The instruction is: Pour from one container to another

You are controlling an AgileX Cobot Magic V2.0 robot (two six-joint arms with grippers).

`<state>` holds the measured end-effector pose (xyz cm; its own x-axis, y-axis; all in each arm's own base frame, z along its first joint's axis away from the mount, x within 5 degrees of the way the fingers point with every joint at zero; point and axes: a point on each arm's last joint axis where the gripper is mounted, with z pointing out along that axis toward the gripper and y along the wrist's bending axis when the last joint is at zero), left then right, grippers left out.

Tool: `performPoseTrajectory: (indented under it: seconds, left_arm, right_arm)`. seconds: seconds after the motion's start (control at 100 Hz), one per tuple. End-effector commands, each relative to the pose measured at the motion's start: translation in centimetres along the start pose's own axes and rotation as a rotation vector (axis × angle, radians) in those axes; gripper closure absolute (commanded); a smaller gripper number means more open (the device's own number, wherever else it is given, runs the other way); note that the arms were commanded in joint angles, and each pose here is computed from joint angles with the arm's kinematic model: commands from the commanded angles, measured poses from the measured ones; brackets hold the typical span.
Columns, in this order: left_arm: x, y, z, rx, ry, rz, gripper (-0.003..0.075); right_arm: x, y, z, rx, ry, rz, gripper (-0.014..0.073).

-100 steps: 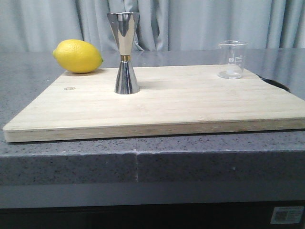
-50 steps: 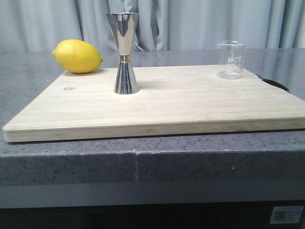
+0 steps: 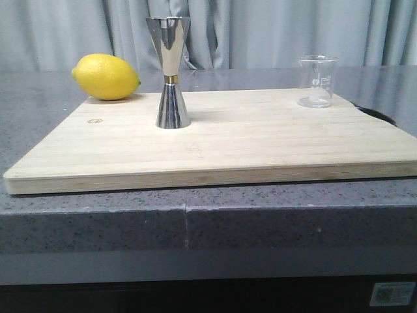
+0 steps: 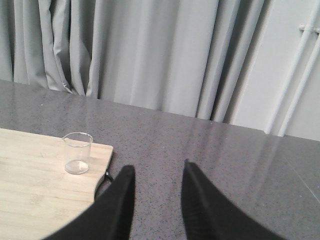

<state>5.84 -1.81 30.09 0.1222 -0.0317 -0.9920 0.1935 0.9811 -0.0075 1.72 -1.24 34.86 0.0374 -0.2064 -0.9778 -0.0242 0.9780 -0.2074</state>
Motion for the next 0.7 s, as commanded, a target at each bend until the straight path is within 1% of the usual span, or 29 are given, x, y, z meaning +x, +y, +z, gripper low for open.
performPoseTrajectory:
  seconds: [0.0, 0.1, 0.13, 0.24, 0.69]
  left_arm:
    - [-0.9, 0.26, 0.04, -0.029, -0.034, -0.03, 0.0594]
    - [-0.9, 0.26, 0.04, -0.029, -0.034, -0.03, 0.0717]
    - [-0.9, 0.26, 0.04, -0.029, -0.034, -0.03, 0.0741]
    - [-0.92, 0.25, 0.04, -0.027, -0.036, -0.043, 0.0739]
    - [-0.95, 0.23, 0.04, -0.026, -0.04, -0.06, 0.0739]
  right_arm:
    - [-1.32, -0.09, 0.0, 0.0, -0.086, -0.012, 0.0508]
    - [-1.32, -0.08, 0.0, -0.002, -0.086, -0.008, 0.0582]
    - [-1.32, -0.08, 0.0, -0.002, -0.086, -0.008, 0.0604]
    - [-1.28, -0.06, 0.02, -0.002, -0.084, -0.009, 0.0653]
    - [-1.14, -0.07, 0.03, -0.002, -0.068, -0.008, 0.0653]
